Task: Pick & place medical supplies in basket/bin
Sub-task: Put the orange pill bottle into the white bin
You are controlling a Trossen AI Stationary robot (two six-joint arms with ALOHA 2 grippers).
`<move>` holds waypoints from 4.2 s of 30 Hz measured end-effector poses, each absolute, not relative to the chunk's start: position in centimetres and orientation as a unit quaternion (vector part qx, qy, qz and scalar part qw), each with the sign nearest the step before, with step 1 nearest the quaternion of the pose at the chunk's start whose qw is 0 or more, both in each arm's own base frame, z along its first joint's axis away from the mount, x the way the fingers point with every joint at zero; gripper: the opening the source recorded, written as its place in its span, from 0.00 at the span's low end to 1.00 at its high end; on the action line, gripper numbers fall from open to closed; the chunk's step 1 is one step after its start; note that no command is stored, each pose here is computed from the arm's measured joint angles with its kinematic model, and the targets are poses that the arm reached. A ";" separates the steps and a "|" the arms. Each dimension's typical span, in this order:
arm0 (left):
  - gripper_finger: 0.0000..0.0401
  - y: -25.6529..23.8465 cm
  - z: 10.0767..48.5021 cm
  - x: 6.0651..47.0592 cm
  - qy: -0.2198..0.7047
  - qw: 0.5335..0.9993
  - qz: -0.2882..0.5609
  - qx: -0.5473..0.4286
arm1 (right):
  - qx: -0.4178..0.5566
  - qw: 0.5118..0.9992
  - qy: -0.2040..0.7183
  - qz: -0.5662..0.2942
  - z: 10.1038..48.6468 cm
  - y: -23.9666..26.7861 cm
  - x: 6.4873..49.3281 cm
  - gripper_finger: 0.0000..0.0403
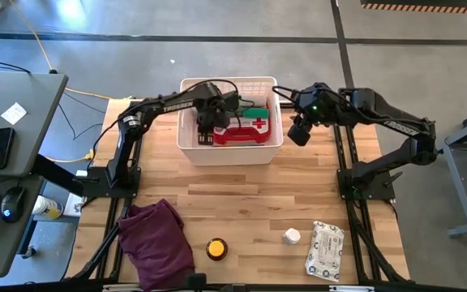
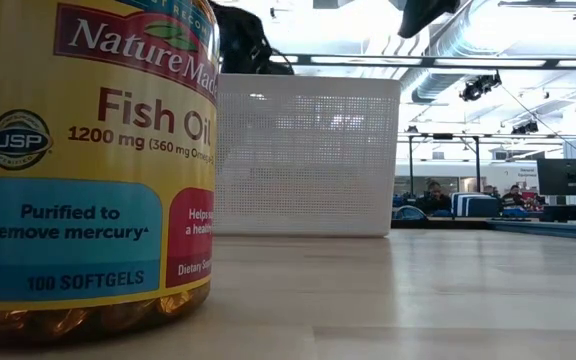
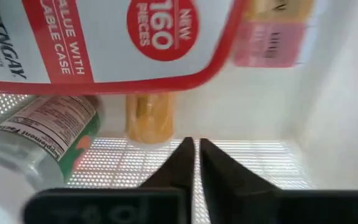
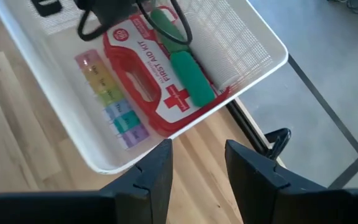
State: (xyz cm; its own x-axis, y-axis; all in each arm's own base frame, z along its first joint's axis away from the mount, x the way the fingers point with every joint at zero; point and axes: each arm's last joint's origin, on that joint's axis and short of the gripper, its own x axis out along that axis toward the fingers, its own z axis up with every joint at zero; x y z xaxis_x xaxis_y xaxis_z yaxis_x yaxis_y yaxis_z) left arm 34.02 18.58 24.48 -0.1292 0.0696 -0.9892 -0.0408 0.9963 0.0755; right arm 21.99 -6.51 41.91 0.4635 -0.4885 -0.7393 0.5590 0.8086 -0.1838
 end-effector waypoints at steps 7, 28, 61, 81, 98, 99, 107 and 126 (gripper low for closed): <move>0.07 18.6 26.7 34.4 0.729 0.684 0.040 0.004 | 0.046 0.848 0.417 -0.323 41.9 -7.7 21.7 0.34; 0.72 20.7 18.7 31.8 0.762 0.642 0.091 -0.005 | 0.064 0.857 0.412 -0.302 42.0 -8.5 21.6 0.34; 0.90 19.7 17.2 32.2 0.757 0.647 0.092 -0.009 | 0.090 0.862 0.429 -0.254 41.9 -8.0 21.2 0.34; 0.44 19.7 18.1 32.4 0.755 0.650 0.082 -0.019 | 0.095 0.864 0.430 -0.243 41.8 -7.9 21.2 0.34; 0.24 20.7 22.6 33.7 0.730 0.672 0.124 0.002 | 0.096 0.864 0.430 -0.243 41.8 -7.9 21.2 0.34; 0.30 20.8 22.6 33.8 0.729 0.671 0.132 0.008 | 0.098 0.864 0.430 -0.244 41.8 -7.9 21.2 0.34; 0.80 20.7 21.4 33.6 0.731 0.671 0.128 0.005 | 0.107 0.863 0.427 -0.248 41.8 -7.9 21.2 0.34; 0.86 20.3 17.3 32.4 0.752 0.643 0.145 0.032 | 0.101 0.861 0.436 -0.241 41.8 -7.9 21.1 0.34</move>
